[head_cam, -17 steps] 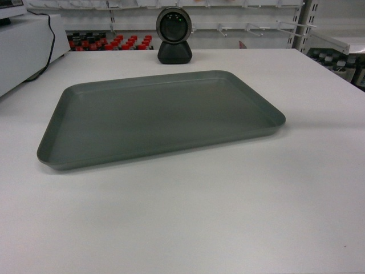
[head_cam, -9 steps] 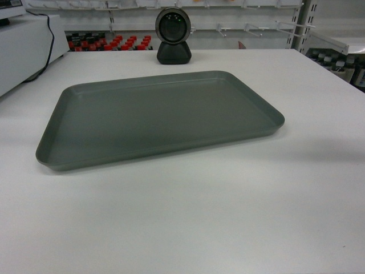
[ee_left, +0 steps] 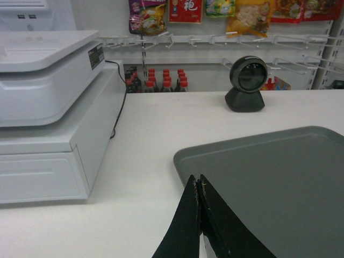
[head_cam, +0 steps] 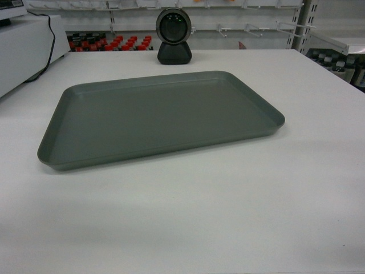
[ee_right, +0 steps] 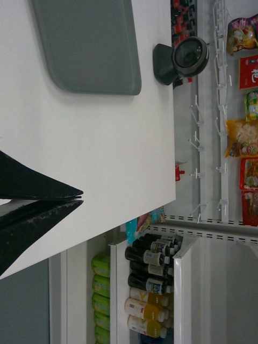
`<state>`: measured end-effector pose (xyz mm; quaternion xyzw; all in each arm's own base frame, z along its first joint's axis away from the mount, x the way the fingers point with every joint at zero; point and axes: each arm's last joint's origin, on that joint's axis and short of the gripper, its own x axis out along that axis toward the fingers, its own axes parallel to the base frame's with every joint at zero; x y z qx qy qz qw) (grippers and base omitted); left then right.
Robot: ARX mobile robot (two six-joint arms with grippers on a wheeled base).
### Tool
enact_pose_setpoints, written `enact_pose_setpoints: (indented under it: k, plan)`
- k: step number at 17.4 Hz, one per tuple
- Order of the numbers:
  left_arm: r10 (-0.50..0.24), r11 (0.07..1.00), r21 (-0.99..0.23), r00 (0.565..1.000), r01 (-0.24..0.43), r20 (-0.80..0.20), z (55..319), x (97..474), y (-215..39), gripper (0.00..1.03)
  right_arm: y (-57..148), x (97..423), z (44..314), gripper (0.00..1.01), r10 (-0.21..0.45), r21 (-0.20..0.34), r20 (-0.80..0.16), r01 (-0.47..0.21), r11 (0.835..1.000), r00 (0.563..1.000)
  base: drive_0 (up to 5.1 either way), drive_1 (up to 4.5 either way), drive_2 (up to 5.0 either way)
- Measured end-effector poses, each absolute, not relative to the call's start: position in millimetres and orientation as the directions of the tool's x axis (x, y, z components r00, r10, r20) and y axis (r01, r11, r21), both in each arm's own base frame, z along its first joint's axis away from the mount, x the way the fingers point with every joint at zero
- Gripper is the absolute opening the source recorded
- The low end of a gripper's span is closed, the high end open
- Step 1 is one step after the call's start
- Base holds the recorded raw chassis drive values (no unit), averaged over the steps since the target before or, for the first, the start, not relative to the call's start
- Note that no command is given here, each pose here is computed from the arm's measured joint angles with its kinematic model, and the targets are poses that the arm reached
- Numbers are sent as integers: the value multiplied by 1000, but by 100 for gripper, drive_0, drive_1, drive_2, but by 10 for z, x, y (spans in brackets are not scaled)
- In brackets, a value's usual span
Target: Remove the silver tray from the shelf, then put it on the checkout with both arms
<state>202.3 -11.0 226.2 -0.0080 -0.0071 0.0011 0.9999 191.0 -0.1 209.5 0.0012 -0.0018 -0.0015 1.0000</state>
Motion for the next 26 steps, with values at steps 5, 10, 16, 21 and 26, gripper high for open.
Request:
enact_pose_setpoints:
  k: [5, 10, 16, 21, 26]
  plan:
    - [0, 1000, -14, 1000, 0, -1, 1986, 1707, -1, 2, 0, 1628, 1901, 2, -1, 2, -1, 1, 1000, 1000, 0, 0, 0]
    - [0, 1000, -14, 1000, 0, -7, 1842, 1494, -1, 2, 0, 1436, 1792, 2, -1, 2, -4, 1, 1000, 1000, 0, 0, 0]
    - [0, 1000, -14, 1000, 0, -6, 1756, 1324, -1, 2, 0, 1300, 1674, 2, -1, 2, -8, 1, 1000, 1000, 0, 0, 0]
    - [-1, 1000, -14, 1000, 1, 14, 1698, 1221, -1, 2, 0, 1197, 1705, 2, -1, 2, 10, 1, 1000, 1000, 0, 0, 0]
    - [0, 1000, -14, 1000, 1, 12, 1698, 1141, -1, 2, 0, 1122, 1710, 2, -1, 2, 16, 1, 1000, 1000, 0, 0, 0]
